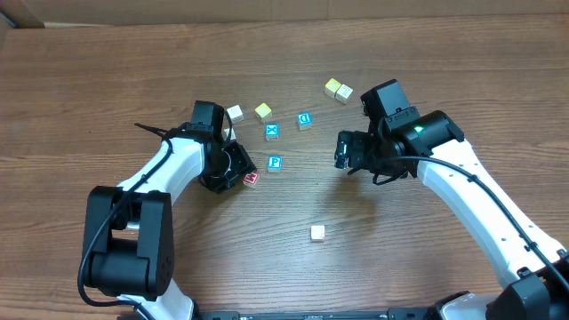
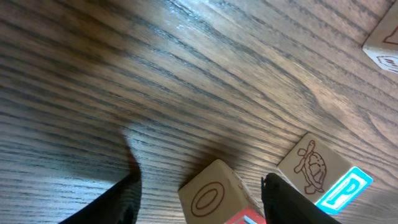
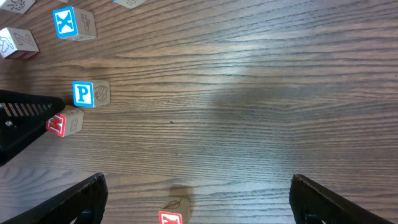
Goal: Flip 3 blocks
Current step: 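Grasp the red M block with the left gripper and lift it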
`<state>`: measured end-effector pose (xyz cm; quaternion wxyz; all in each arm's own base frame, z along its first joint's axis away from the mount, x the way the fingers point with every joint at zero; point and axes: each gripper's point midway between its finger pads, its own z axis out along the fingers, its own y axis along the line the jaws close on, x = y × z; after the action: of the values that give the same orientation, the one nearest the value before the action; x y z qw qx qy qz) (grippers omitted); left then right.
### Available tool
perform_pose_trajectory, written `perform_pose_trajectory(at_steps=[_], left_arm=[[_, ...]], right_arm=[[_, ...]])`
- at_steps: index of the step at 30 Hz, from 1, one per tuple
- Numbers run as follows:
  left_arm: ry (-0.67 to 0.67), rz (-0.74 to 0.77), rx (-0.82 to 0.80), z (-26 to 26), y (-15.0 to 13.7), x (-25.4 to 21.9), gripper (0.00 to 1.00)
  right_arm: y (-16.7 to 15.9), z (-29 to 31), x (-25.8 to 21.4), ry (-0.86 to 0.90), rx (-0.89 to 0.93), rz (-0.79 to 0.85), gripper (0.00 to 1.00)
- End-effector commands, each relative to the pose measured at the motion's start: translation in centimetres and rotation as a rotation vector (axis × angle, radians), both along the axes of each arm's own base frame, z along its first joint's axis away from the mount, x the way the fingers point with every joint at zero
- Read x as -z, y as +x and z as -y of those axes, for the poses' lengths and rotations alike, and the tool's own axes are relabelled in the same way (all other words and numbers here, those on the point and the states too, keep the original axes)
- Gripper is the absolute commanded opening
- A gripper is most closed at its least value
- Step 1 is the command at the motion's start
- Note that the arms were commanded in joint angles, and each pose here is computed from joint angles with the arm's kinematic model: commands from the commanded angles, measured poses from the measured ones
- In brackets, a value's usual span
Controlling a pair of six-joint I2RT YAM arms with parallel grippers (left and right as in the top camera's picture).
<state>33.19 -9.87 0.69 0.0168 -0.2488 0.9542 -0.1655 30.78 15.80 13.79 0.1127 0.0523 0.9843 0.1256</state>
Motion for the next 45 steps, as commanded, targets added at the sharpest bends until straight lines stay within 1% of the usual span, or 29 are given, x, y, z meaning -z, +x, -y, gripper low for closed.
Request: perform_pose_trajectory(at_steps=[1,6,10,12,16,21,23,24,26,27,30,34,35,36,37,39,41,44,45], left_arm=[[0.025,-0.013,-0.001,-0.3,-0.7,0.3,0.61],[-0.044,-0.004,0.030,1.8,-0.7,-0.2,0.63],[-0.087,-0.034,0.010,3.2,-1.2,-0.4,0.63],[-0.110,-0.062,-0.025,3.7,-1.6,-0.5,0.63],[-0.136,-0.110,-0.097,4.1,-2.0,-0.6,0.59],[-0.122,-0.118,-0.141,3.8,-1.8,-0.5,0.57],[-0.100,-0.108,-0.146,3.4,-1.7,-0.3,0.52],[-0.083,-0.103,-0.150,3.2,-1.6,-0.2,0.53],[-0.046,-0.094,-0.157,2.5,-1.5,0.0,0.61],[-0.032,-0.094,-0.160,2.3,-1.5,0.1,0.61],[-0.028,-0.098,-0.170,2.2,-1.5,0.1,0.56],[-0.034,-0.120,-0.234,2.2,-1.6,0.1,0.57],[-0.036,-0.124,-0.249,2.2,-1.5,0.1,0.56],[-0.038,-0.125,-0.259,2.2,-1.5,0.1,0.53],[-0.041,-0.122,-0.262,2.2,-1.4,0.1,0.47],[-0.047,-0.117,-0.267,2.3,-1.2,0.0,0.43],[-0.049,-0.112,-0.267,2.4,-1.1,0.0,0.34],[-0.051,-0.111,-0.274,2.4,-1.0,0.0,0.27],[-0.051,-0.111,-0.274,2.4,-1.0,0.0,0.23]], right_arm=[[0.5,-0.4,-1.8,0.026,-0.011,0.051,0.94],[0.6,-0.4,-1.8,0.026,-0.011,0.052,0.94],[0.6,-0.4,-1.8,0.026,-0.011,0.051,0.94],[0.5,-0.4,-1.8,0.026,-0.011,0.051,0.94],[0.5,-0.4,-1.7,0.024,-0.010,0.048,0.94],[0.2,-0.3,-1.6,0.019,-0.011,0.037,0.94],[0.2,-0.2,-1.6,0.018,-0.011,0.034,0.94],[0.1,-0.2,-1.6,0.018,-0.011,0.033,0.94],[0.1,-0.2,-1.6,0.018,-0.011,0.033,0.94],[0.1,-0.2,-1.6,0.018,-0.011,0.033,0.94],[0.1,-0.2,-1.6,0.018,-0.011,0.032,0.94],[0.1,-0.2,-1.6,0.018,-0.011,0.033,0.94],[0.1,-0.2,-1.6,0.018,-0.010,0.033,0.94],[0.1,-0.2,-1.6,0.018,-0.011,0.033,0.94],[0.1,-0.2,-1.6,0.018,-0.011,0.033,0.94],[0.1,-0.2,-1.6,0.018,-0.011,0.033,0.94],[0.1,-0.2,-1.6,0.018,-0.011,0.033,0.94],[0.1,-0.2,-1.6,0.018,-0.011,0.033,0.94],[0.1,-0.2,-1.6,0.018,-0.011,0.032,0.94]])
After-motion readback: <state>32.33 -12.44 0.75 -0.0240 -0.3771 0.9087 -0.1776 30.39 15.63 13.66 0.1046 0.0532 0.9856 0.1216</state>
